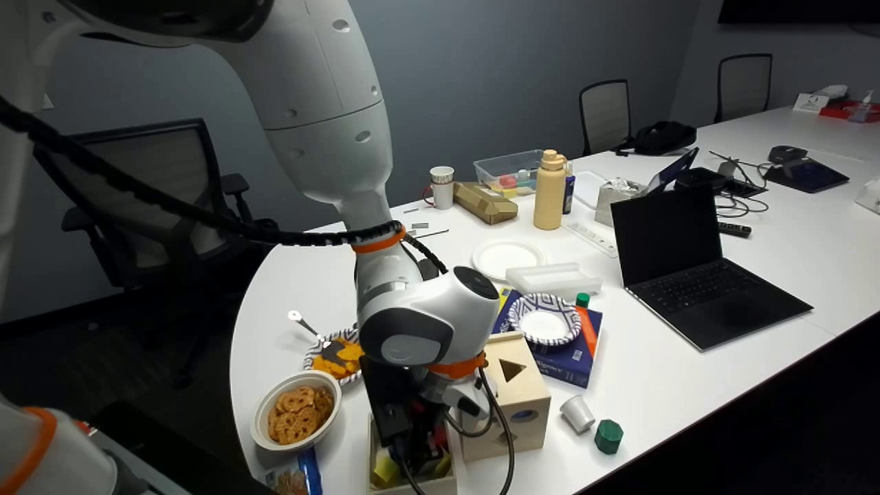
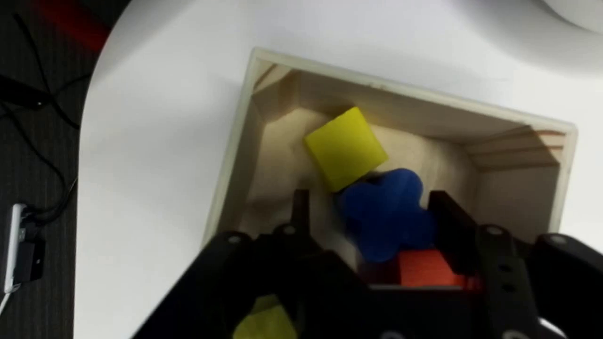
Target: Put the blue block in the toy box
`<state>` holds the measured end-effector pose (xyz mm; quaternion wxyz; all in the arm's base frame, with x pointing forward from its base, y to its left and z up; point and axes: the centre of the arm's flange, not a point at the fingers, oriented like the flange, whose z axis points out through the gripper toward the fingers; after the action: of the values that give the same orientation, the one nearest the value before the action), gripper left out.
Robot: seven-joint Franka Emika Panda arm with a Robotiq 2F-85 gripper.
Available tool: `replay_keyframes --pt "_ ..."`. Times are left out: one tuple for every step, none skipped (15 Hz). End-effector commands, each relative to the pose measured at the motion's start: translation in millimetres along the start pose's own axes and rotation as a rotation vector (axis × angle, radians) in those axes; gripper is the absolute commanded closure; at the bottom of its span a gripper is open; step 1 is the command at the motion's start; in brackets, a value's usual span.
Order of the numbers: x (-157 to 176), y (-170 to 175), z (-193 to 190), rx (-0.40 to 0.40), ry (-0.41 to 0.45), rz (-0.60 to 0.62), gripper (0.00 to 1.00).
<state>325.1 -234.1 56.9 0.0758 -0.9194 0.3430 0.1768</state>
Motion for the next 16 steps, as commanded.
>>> replay_keyframes --pt "4 4 7 0.001 0.009 -0.012 0.65" --pt "3 4 8 0.000 0.010 -0.011 0.74" --pt "3 5 7 0.000 0.012 -0.009 0.80" --pt "2 4 4 0.008 0.014 -0.009 0.81" --pt "-1 3 1 0.016 0.014 -0.008 0.81" --pt "-4 2 -4 0.029 0.013 -0.009 0.81" --pt "-6 1 -7 0.027 0.015 -0.001 0.81" --pt "-11 -1 -13 0.037 0.015 -0.004 0.81" --pt "-13 -1 -19 0.039 0.020 -0.002 0.81" --pt "-17 -2 -27 0.041 0.025 0.002 0.81" --pt "-20 -2 -33 0.040 0.030 0.005 0.81" --pt "-24 -3 -41 0.037 0.036 0.009 0.81" --pt "-28 -2 -47 0.038 0.041 0.017 0.81" --pt "-33 -3 -56 0.042 0.047 0.024 0.81" --pt "-37 -3 -64 0.048 0.051 0.030 0.81" --pt "-44 -2 -75 0.052 0.059 0.042 0.81"
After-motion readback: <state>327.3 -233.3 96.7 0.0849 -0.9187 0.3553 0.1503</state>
